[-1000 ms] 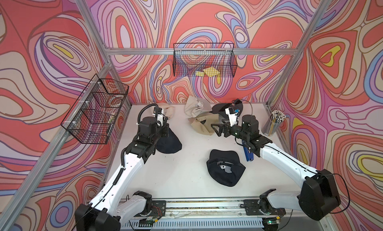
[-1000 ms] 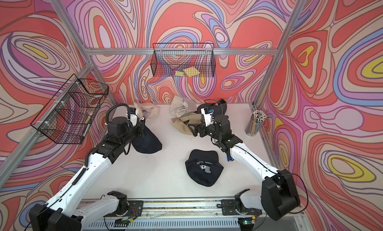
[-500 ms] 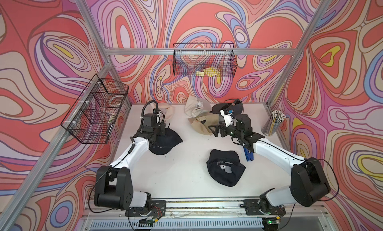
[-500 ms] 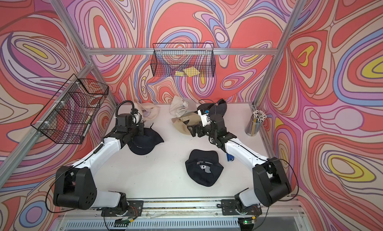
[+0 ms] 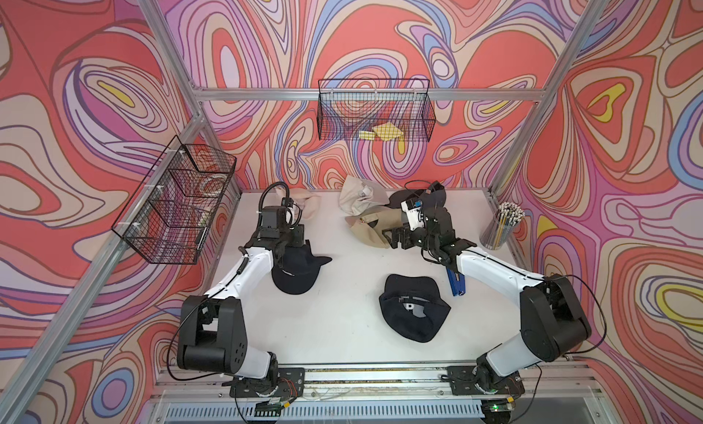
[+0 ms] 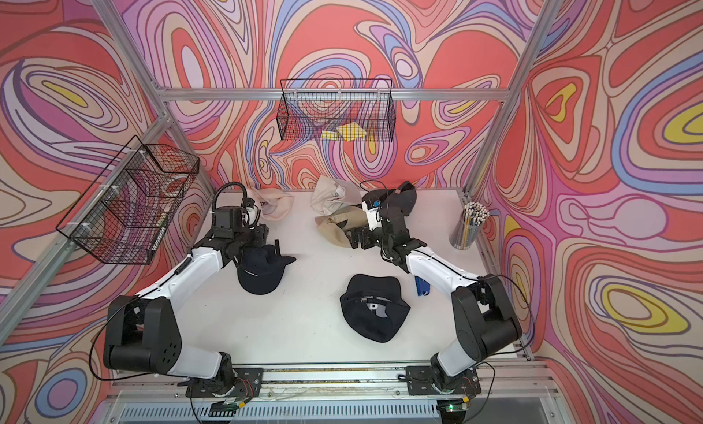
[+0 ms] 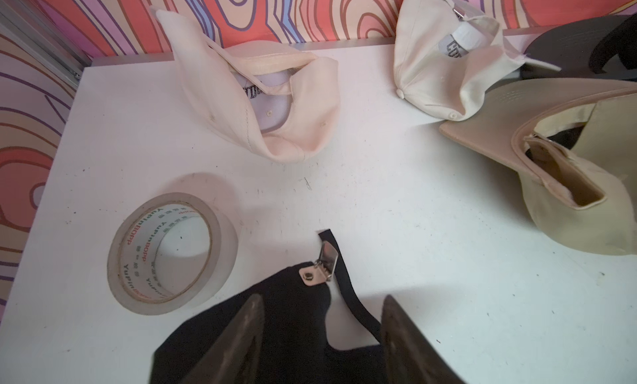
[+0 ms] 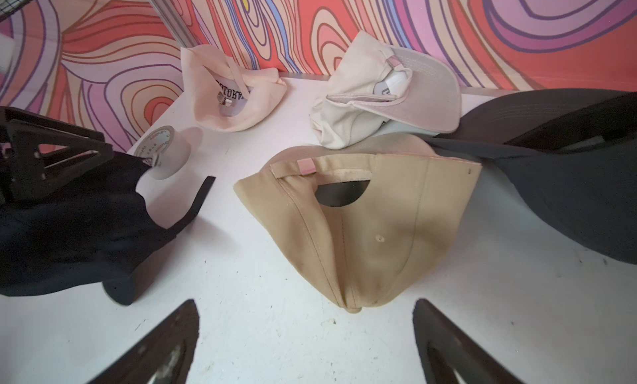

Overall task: Open the adjustable buckle of the baseball cap
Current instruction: Place the baseball cap at the center of the board, then pick up the baseball cap from the center of the board.

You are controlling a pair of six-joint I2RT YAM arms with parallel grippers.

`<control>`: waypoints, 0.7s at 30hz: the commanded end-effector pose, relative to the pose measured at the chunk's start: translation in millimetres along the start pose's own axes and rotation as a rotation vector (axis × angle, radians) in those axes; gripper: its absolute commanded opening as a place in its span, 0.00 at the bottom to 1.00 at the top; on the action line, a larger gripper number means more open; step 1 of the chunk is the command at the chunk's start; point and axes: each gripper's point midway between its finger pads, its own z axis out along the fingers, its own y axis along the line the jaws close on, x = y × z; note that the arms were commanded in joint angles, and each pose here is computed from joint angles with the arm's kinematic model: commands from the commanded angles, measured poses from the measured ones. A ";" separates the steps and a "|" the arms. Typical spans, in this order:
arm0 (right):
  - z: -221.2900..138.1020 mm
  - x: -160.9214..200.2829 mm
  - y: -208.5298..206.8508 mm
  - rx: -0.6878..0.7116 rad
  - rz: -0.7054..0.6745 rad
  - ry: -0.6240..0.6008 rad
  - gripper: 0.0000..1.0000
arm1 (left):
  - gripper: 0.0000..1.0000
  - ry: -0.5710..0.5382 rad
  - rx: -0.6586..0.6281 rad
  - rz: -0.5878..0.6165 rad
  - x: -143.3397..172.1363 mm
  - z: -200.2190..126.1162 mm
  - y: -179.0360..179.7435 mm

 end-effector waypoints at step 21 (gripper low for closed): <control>27.6 26.7 -71.1 0.055 0.391 -0.032 0.86 | 0.71 -0.298 0.490 -0.120 -28.7 -64.9 -76.5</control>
